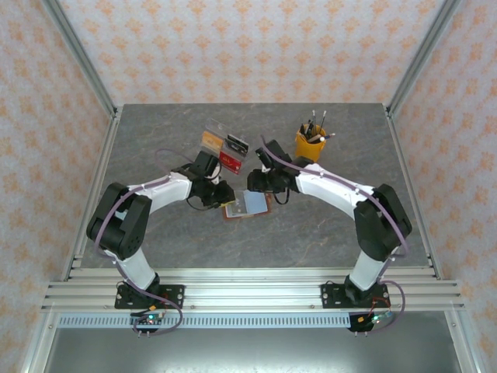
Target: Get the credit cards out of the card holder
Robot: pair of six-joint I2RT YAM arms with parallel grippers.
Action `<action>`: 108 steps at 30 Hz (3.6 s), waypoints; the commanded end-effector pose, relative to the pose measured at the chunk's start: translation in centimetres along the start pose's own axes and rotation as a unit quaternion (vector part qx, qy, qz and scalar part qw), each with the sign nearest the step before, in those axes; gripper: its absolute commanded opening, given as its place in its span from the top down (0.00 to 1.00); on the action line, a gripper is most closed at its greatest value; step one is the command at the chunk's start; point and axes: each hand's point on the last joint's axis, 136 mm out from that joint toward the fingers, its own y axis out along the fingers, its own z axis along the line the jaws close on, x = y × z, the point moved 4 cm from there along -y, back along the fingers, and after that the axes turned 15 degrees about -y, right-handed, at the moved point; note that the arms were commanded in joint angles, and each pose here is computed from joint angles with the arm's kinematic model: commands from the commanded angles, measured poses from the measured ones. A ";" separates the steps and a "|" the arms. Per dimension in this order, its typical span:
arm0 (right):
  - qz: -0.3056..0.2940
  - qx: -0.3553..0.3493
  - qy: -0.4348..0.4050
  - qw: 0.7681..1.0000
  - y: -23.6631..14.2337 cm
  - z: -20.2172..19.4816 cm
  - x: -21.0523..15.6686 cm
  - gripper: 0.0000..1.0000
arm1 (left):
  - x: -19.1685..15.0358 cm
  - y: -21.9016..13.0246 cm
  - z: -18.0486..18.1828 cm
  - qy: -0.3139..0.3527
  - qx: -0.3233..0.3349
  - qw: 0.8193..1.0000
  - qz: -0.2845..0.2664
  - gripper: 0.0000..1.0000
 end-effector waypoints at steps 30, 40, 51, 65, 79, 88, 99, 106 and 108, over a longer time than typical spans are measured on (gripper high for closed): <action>-0.041 -0.041 0.025 0.998 -1.2 -2.2 0.0 0.55 | 0.0 -0.2 -5.0 -0.012 -0.038 0.998 -0.050 0.57; 0.040 0.003 0.019 0.999 2.8 -0.8 -0.7 0.73 | 0.7 -0.7 -2.4 -0.053 -0.035 0.996 -0.067 0.63; 0.084 -0.024 0.015 0.996 5.6 -1.6 -1.4 0.77 | 0.2 1.6 -4.0 -0.051 -0.065 0.996 -0.019 0.77; 0.125 -0.051 0.023 0.991 7.9 -3.1 -4.0 0.80 | 0.7 3.3 -3.1 -0.060 -0.029 0.998 -0.021 0.78; 0.064 -0.030 0.014 0.997 4.7 -2.0 -1.2 0.80 | 0.8 3.3 -1.3 -0.056 0.025 0.997 -0.037 0.81; 0.078 -0.077 -0.020 0.994 4.4 -1.1 -1.9 0.80 | 0.9 3.4 -1.0 -0.055 0.033 0.997 -0.040 0.86; 0.129 -0.087 -0.010 0.988 6.5 -2.1 -3.1 0.80 | 1.0 3.2 0.1 -0.054 0.061 0.995 -0.052 0.86; 0.139 -0.090 0.009 0.986 6.8 -3.3 -3.7 0.80 | 1.1 3.2 0.3 -0.055 0.062 0.995 -0.052 0.87; 0.142 -0.085 0.013 0.986 7.0 -3.3 -4.0 0.80 | 1.1 3.2 0.3 -0.055 0.062 0.995 -0.052 0.87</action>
